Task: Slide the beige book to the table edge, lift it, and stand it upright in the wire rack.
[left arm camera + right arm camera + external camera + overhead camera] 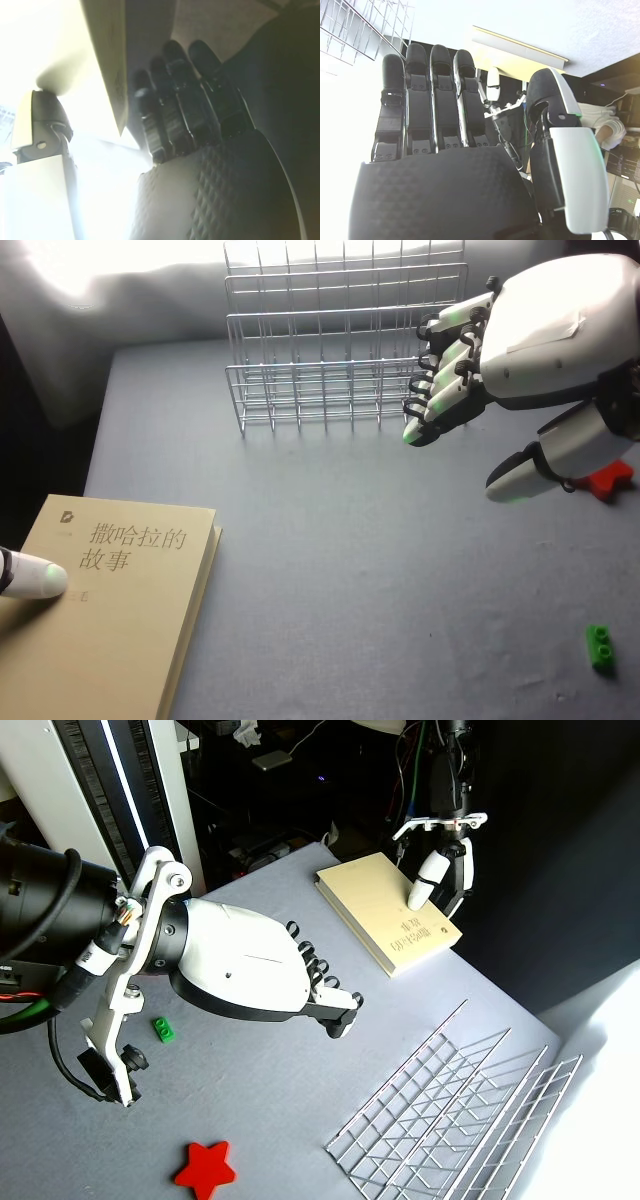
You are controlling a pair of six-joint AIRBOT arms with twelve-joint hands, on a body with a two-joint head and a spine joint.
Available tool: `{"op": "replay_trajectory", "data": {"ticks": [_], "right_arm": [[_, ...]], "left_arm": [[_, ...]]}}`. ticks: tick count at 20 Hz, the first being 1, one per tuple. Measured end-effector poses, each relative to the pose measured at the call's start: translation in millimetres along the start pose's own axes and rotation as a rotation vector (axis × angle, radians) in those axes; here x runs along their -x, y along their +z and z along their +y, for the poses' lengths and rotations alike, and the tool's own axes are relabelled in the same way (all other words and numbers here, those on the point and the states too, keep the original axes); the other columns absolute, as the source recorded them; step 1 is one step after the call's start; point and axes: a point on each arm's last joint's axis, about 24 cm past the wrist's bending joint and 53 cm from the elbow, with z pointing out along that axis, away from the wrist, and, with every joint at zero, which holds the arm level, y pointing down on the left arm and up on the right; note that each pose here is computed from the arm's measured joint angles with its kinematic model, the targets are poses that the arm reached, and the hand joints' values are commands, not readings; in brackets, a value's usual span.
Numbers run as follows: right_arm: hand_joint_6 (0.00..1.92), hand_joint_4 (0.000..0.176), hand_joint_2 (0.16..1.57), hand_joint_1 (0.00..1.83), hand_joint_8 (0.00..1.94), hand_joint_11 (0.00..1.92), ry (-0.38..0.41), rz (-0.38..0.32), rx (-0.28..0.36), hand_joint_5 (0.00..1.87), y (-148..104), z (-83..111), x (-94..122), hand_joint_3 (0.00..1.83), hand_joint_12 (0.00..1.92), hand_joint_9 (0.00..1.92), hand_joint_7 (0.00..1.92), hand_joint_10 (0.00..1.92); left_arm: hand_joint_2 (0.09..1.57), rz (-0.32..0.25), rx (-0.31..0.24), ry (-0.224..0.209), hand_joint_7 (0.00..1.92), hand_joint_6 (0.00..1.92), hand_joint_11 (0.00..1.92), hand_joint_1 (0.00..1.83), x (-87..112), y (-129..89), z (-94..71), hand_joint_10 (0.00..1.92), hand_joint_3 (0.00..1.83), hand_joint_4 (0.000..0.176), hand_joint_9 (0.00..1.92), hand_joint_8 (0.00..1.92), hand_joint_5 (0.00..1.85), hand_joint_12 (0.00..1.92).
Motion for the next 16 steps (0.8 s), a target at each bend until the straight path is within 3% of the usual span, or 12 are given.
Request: {"op": "replay_trajectory", "data": {"ticks": [3, 4, 5, 6, 7, 8, 11, 12, 13, 16], "right_arm": [[0.00, 0.000, 1.22, 0.34, 0.00, 0.03, -0.001, 0.001, 0.000, 0.44, -0.3, 0.3, -0.4, 0.00, 1.13, 0.45, 0.46, 0.00], [0.00, 0.000, 1.21, 0.37, 0.00, 0.04, 0.000, 0.001, 0.003, 0.44, 0.0, 1.4, -0.6, 0.00, 1.13, 0.46, 0.46, 0.00], [0.00, 0.000, 1.21, 0.37, 0.00, 0.04, 0.000, 0.002, 0.004, 0.44, 0.0, 1.6, -0.9, 0.00, 1.13, 0.46, 0.46, 0.00], [0.01, 0.000, 1.21, 0.36, 0.00, 0.05, 0.000, 0.002, 0.004, 0.45, 0.0, 1.6, -0.8, 0.00, 1.14, 0.46, 0.46, 0.00], [0.00, 0.000, 1.22, 0.35, 0.00, 0.04, 0.000, 0.001, 0.002, 0.45, -0.4, 1.1, -0.8, 0.00, 1.13, 0.45, 0.46, 0.00], [0.01, 0.000, 1.21, 0.35, 0.00, 0.04, 0.000, 0.002, 0.002, 0.46, -0.7, 0.9, -0.9, 0.00, 1.13, 0.45, 0.46, 0.00], [0.00, 0.000, 1.22, 0.34, 0.00, 0.03, -0.005, 0.001, 0.000, 0.46, -1.3, 0.1, -0.9, 0.00, 1.12, 0.46, 0.46, 0.00], [0.00, 0.000, 1.22, 0.32, 0.00, 0.02, -0.005, 0.000, 0.000, 0.45, -1.3, 0.0, -0.8, 0.00, 1.12, 0.45, 0.45, 0.00], [0.00, 0.000, 1.22, 0.32, 0.00, 0.02, -0.005, 0.001, 0.000, 0.44, -1.3, 0.1, -0.8, 0.00, 1.12, 0.45, 0.45, 0.00], [0.00, 0.000, 1.21, 0.36, 0.00, 0.00, -0.006, 0.001, 0.000, 0.44, -1.3, 0.0, -0.9, 0.00, 1.15, 0.44, 0.45, 0.00]], "left_arm": [[1.14, 0.000, 0.006, -0.008, 0.88, 1.05, 0.39, 1.15, -0.1, 0.0, 1.5, 0.84, 0.00, 0.000, 0.57, 0.14, 0.93, 1.32], [1.18, 0.000, 0.007, -0.008, 0.71, 1.09, 0.44, 1.20, -0.1, 0.0, 1.7, 0.87, 0.00, 0.000, 0.59, 1.06, 0.96, 1.34], [1.18, 0.000, 0.007, -0.008, 0.71, 1.09, 0.44, 1.20, -0.1, 0.0, 1.7, 0.87, 0.00, 0.000, 0.59, 1.06, 0.96, 1.34], [1.20, 0.000, 0.007, -0.009, 0.67, 1.14, 0.49, 1.21, -0.1, 0.0, 1.7, 0.88, 0.00, 0.000, 0.62, 1.26, 0.95, 1.32], [1.23, -0.001, 0.008, -0.008, 0.64, 1.20, 0.57, 1.30, 0.5, 0.0, 1.5, 1.40, 0.00, 0.000, 0.62, 1.33, 0.89, 1.30], [1.24, -0.001, 0.008, -0.008, 0.62, 1.21, 0.56, 1.32, 0.7, 0.0, 1.5, 1.52, 0.00, 0.000, 0.60, 1.37, 0.87, 1.32], [1.21, 0.003, 0.006, -0.011, 0.71, 1.13, 0.61, 1.34, -0.8, -0.1, -0.1, 1.51, 0.00, 0.000, 0.71, 1.41, 0.83, 1.40], [1.21, 0.005, 0.005, -0.007, 0.72, 1.10, 0.60, 1.46, -1.4, -0.2, -2.7, 1.47, 0.00, 0.000, 0.73, 1.41, 0.78, 1.66], [1.21, 0.008, -0.005, 0.000, 0.72, 1.11, 0.57, 1.48, -2.2, -1.0, -7.8, 1.50, 0.00, 0.000, 0.73, 1.43, 0.77, 1.70], [1.19, -0.002, -0.042, 0.003, 0.75, 1.06, 0.66, 1.49, 3.5, -5.6, -21.0, 1.47, 0.00, 0.000, 0.76, 1.37, 0.76, 1.67]]}}
